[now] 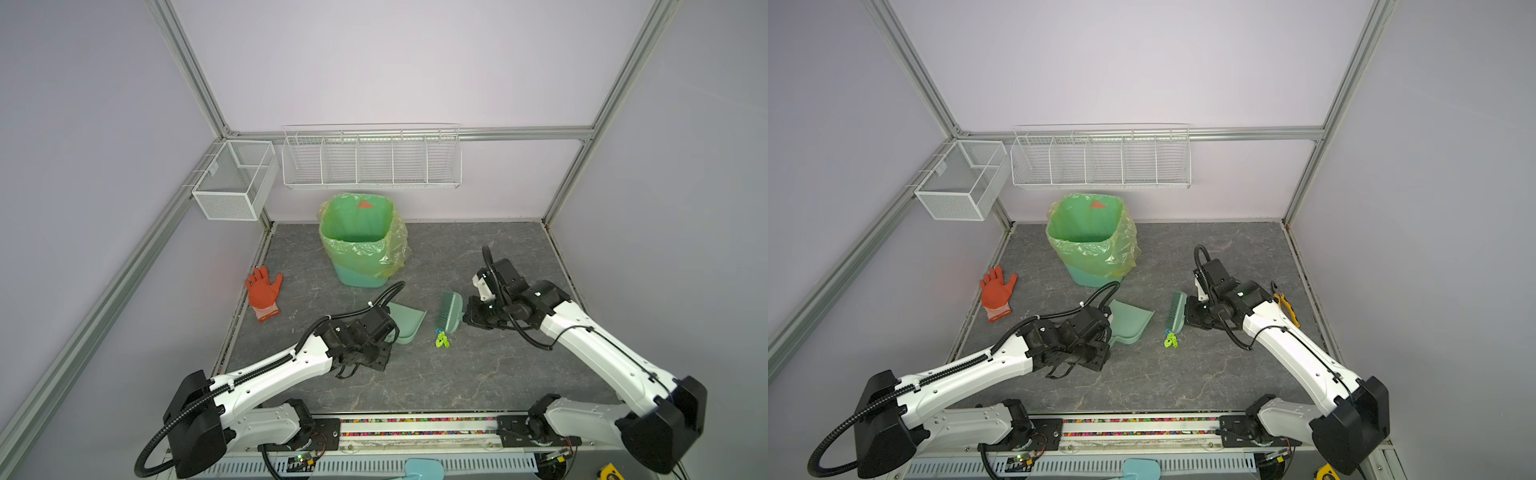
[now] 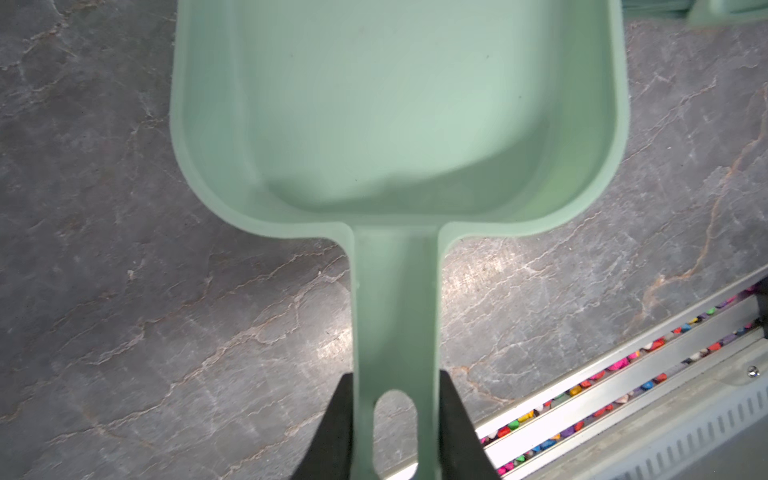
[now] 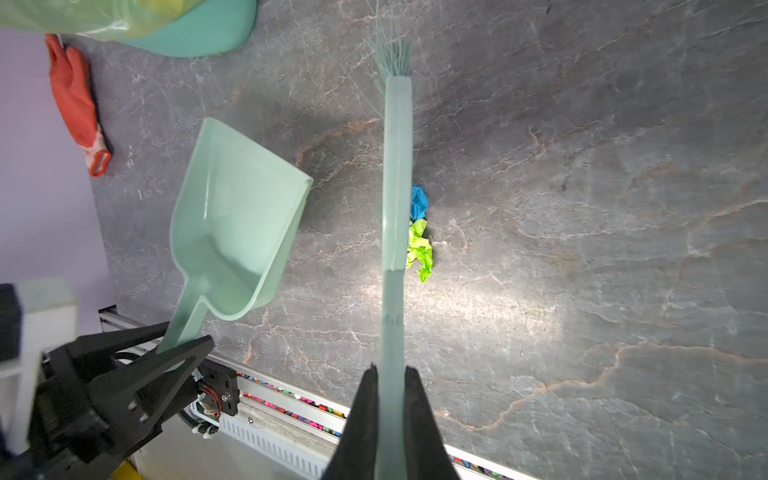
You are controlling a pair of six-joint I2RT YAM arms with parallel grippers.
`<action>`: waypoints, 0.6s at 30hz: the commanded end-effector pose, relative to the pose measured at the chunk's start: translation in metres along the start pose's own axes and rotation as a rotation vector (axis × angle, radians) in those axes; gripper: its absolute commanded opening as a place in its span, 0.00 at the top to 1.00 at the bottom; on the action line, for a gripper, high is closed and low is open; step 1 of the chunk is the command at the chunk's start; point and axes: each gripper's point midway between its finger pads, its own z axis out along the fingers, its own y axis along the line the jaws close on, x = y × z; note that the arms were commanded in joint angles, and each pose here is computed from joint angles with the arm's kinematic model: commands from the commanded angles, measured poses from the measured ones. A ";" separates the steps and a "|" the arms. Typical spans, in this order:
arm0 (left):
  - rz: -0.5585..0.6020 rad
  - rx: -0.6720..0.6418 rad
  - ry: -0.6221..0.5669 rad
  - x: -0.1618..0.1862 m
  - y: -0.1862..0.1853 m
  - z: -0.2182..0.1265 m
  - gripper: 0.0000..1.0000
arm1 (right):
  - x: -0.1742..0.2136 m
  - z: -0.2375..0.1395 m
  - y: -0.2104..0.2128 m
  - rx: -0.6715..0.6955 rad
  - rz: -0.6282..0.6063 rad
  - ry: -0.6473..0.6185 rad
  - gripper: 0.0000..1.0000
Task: Sweep away the paper scraps from the table
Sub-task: 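Set the dustpan down beside the scraps with left gripper while right lifts brush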
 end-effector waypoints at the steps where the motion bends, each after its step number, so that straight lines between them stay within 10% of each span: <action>1: 0.019 0.007 -0.018 -0.004 -0.004 -0.002 1.00 | -0.002 -0.016 -0.007 0.027 0.012 -0.053 0.93; 18: 0.124 0.012 0.081 0.031 -0.037 0.003 1.00 | -0.015 -0.034 -0.028 0.217 -0.114 -0.035 0.93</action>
